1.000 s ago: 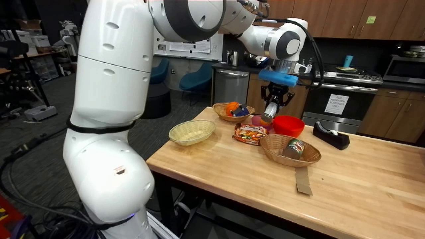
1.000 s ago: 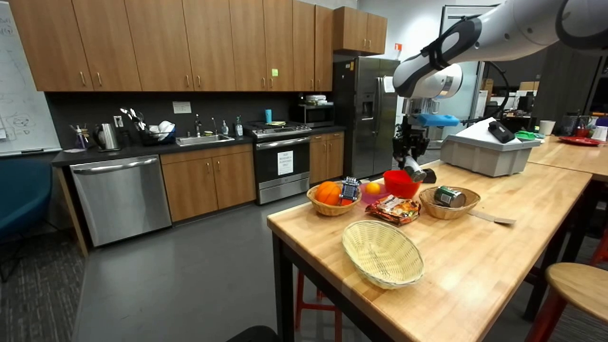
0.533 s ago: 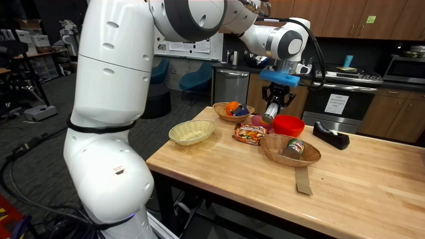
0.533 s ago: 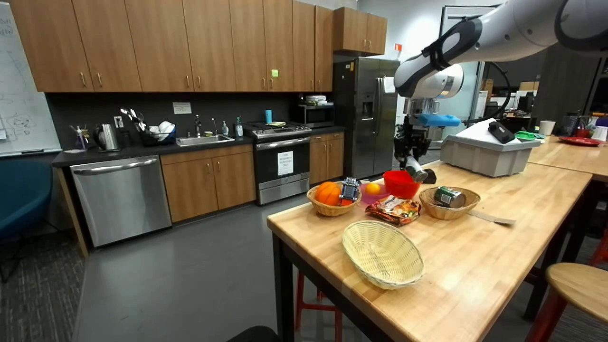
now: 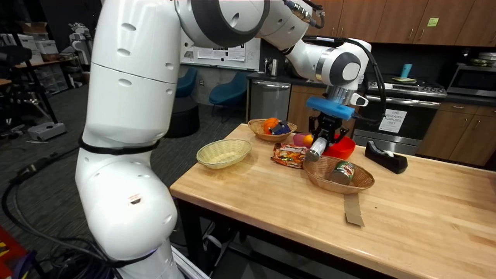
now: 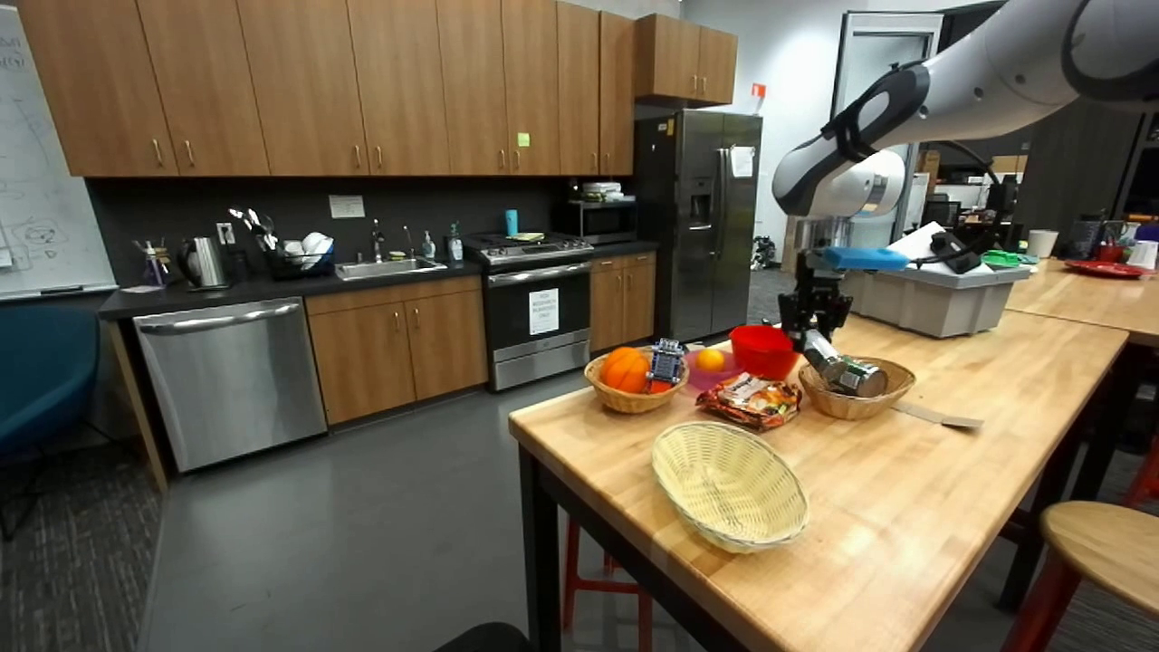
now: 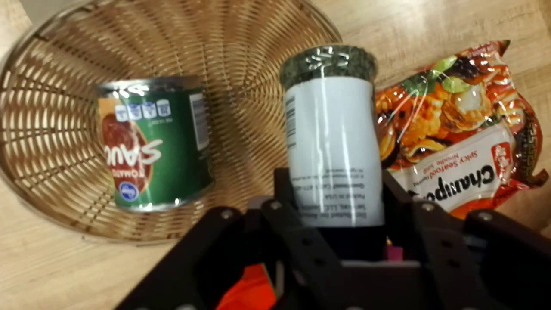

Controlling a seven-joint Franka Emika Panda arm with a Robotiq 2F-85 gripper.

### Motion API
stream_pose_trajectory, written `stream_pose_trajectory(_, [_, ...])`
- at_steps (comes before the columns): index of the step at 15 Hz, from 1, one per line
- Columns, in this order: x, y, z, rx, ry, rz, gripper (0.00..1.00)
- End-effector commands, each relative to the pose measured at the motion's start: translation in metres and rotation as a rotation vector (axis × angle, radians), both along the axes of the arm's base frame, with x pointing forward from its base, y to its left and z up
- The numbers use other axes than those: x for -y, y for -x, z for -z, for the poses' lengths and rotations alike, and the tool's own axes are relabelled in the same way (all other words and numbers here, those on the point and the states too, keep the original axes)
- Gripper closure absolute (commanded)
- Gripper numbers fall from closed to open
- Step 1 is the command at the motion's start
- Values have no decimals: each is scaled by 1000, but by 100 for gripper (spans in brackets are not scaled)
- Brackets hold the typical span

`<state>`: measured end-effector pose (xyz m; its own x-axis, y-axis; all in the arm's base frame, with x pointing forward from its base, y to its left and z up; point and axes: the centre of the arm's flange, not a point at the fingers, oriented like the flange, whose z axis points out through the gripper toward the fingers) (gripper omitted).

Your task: Remove the container from the basket on the right and put it on the orange packet

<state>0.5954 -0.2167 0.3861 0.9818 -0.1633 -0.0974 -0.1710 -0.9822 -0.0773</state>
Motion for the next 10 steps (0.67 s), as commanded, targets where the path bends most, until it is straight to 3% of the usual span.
stream_pose_trajectory(1, [-9,12,25,-37,-32,-30,76])
stream_pose_trajectory(6, [-48,-2,50,-144,-18,-137,76])
stream_pose_trajectory(10, [-74,-12,49,-184,49,-202,76])
